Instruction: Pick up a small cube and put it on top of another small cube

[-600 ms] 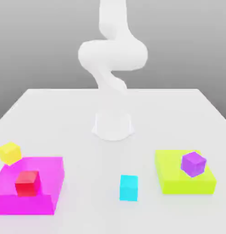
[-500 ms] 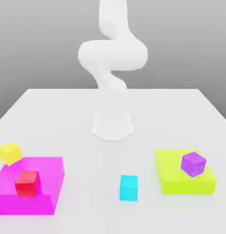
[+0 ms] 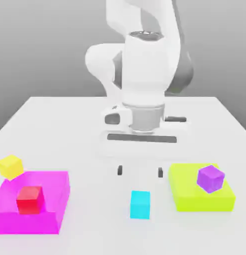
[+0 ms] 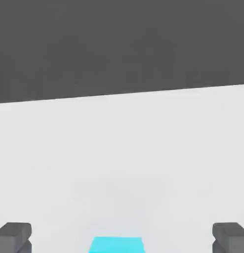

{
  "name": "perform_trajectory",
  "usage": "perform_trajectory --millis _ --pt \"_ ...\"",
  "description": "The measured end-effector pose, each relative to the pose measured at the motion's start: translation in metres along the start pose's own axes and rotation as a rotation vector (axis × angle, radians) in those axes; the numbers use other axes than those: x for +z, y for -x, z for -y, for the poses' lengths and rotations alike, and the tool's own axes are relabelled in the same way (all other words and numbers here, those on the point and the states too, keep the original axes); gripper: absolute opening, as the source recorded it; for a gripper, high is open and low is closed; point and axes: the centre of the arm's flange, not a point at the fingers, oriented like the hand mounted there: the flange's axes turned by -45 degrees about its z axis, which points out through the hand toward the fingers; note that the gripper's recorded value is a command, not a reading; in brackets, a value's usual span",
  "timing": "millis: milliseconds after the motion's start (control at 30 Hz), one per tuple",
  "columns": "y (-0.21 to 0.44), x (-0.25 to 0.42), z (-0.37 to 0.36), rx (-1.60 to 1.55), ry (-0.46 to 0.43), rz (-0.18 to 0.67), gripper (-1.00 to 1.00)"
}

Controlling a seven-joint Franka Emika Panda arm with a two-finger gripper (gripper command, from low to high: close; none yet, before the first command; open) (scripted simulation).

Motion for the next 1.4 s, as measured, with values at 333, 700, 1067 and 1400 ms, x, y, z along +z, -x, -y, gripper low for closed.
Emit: perform_trajectory --millis 333,700,1067,1400 --pt "0.024 0.091 0.0 0.011 -0.004 0.056 -1.0" --pt "0.02 0.051 0.001 0.012 -0.006 0.055 -1.0" --pt "-0.054 -0.027 -0.134 0.725 0.021 0.053 -1.0" --pt "-0.07 -0.057 -0.265 1.34 0.035 0.047 -1.0"
